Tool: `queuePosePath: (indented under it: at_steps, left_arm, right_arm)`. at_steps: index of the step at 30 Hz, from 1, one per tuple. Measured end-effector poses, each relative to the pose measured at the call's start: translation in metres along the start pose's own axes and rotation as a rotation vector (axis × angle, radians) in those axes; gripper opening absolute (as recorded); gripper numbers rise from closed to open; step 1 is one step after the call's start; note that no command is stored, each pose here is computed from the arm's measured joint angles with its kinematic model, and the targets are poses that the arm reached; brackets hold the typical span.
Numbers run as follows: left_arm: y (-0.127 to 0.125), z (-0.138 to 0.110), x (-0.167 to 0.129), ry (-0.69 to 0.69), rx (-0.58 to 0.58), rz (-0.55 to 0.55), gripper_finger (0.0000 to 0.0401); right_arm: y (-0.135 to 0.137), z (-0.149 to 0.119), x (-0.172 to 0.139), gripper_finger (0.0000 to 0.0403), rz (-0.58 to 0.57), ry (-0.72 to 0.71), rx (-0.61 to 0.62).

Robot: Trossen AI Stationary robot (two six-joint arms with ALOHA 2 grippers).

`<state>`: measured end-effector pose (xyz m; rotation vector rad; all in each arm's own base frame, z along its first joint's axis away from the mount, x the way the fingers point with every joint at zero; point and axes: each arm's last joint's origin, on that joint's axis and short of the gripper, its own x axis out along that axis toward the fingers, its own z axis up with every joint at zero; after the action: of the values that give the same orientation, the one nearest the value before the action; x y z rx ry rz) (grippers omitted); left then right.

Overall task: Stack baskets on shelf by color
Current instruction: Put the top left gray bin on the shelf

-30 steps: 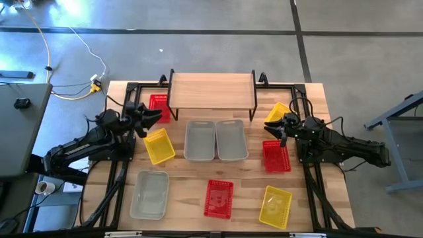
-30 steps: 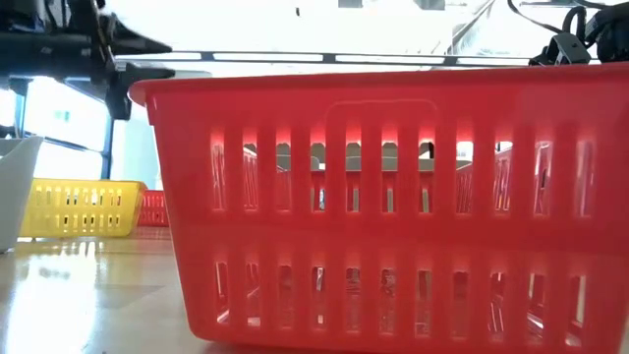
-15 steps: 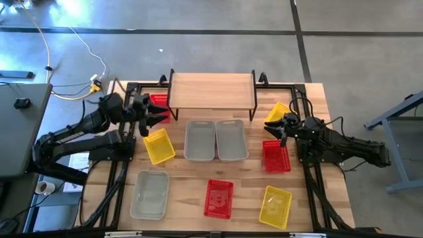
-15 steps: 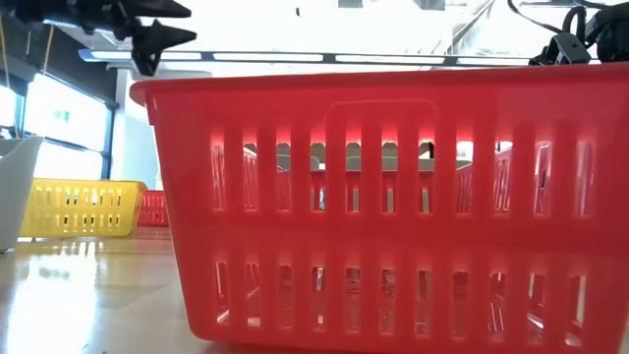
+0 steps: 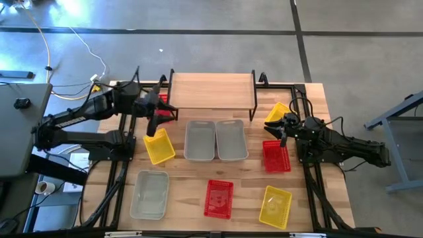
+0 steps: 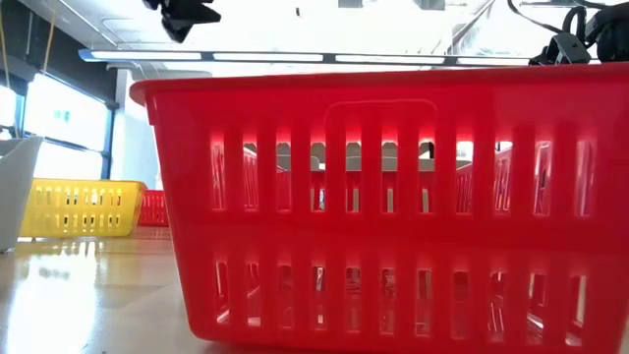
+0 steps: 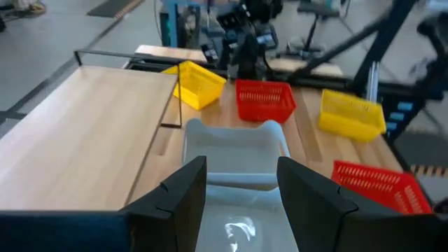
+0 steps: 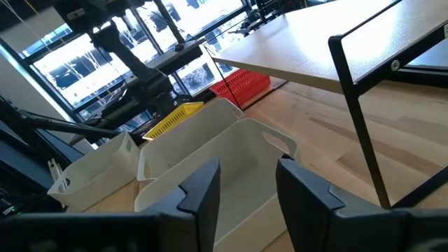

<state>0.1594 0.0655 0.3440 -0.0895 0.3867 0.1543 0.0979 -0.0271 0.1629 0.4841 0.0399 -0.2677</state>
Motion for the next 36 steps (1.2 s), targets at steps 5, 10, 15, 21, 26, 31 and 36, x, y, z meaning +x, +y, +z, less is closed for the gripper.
queuePosePath:
  at_steps: [5, 10, 15, 21, 26, 31, 36]
  left_arm:
    - [-0.012, 0.009, 0.022, 0.055, 0.072, -0.028, 0.0165]
    - [-0.026, 0.003, 0.052, 0.154, 0.114, -0.071, 0.0165]
    - [-0.044, -0.009, 0.080, 0.256, 0.155, -0.105, 0.0165]
    - [-0.062, -0.025, 0.106, 0.358, 0.216, -0.062, 0.0165]
    - [-0.074, -0.038, 0.124, 0.430, 0.242, -0.075, 0.0165]
    - [-0.085, -0.050, 0.137, 0.489, 0.269, -0.107, 0.0165]
    - [-0.094, -0.059, 0.145, 0.532, 0.290, -0.128, 0.0165]
  right_arm:
    - [0.000, 0.000, 0.000, 0.0126, 0.000, 0.000, 0.000]
    - [0.000, 0.000, 0.000, 0.0126, 0.000, 0.000, 0.000]
    - [0.000, 0.000, 0.000, 0.0126, 0.000, 0.000, 0.000]
    - [0.000, 0.000, 0.000, 0.0126, 0.000, 0.000, 0.000]
    - [0.000, 0.000, 0.000, 0.0126, 0.000, 0.000, 0.000]
    - [0.000, 0.000, 0.000, 0.0126, 0.000, 0.000, 0.000]
    - [0.000, 0.000, 0.000, 0.0126, 0.000, 0.000, 0.000]
